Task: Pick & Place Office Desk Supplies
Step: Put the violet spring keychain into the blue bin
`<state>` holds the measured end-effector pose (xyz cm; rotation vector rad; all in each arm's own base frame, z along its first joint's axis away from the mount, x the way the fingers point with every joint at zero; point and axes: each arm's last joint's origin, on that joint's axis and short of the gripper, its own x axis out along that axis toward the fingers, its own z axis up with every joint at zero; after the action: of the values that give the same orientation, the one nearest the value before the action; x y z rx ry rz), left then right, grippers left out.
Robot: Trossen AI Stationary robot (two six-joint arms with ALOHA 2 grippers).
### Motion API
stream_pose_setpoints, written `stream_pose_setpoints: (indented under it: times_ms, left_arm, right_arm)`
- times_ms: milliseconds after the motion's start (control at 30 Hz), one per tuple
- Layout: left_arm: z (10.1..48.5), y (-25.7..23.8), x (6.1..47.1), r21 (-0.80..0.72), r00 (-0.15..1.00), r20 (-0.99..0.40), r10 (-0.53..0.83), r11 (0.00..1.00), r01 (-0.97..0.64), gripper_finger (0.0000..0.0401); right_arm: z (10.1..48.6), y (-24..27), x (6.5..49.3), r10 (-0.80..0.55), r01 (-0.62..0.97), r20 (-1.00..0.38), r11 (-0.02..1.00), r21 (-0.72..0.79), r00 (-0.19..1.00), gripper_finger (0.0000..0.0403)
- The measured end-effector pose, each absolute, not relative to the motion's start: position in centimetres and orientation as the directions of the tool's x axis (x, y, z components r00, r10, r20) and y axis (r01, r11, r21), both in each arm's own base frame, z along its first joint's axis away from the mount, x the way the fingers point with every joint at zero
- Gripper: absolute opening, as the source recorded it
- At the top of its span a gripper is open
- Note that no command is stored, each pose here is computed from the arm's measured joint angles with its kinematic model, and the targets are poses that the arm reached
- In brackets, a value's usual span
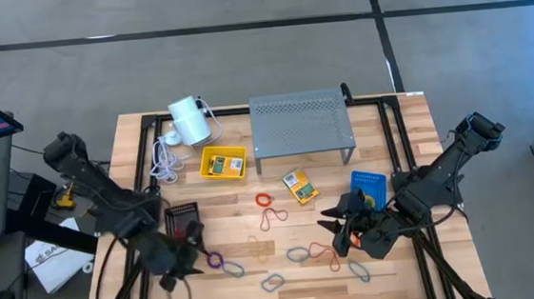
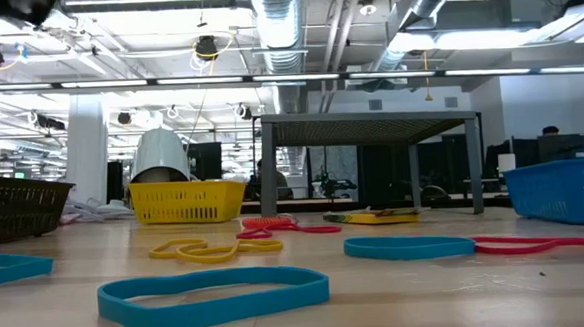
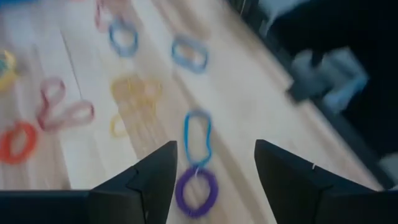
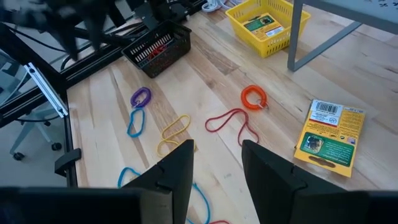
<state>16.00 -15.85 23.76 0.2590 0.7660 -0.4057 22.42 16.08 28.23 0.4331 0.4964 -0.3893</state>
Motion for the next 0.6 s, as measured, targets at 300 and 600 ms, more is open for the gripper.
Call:
stream_pose_setpoints:
  times_ms: [300, 600]
  left_arm:
    - [19.6, -16.5, 18.1, 0.037, 0.455, -0.861, -0.228, 0.864, 0.502, 0.0208]
    - [16.2, -17.3, 18.9, 0.048, 0.347, -0.924, -0.158, 0.855, 0.517, 0.0208]
  right_arm:
    - [28.3, 16.1, 22.4, -0.247, 0.453, -0.527, 0.838, 0.306, 0.813, 0.0133]
    - [28.3, 16.1, 22.4, -0.248, 0.453, -0.528, 0.839, 0.303, 0.812, 0.0133]
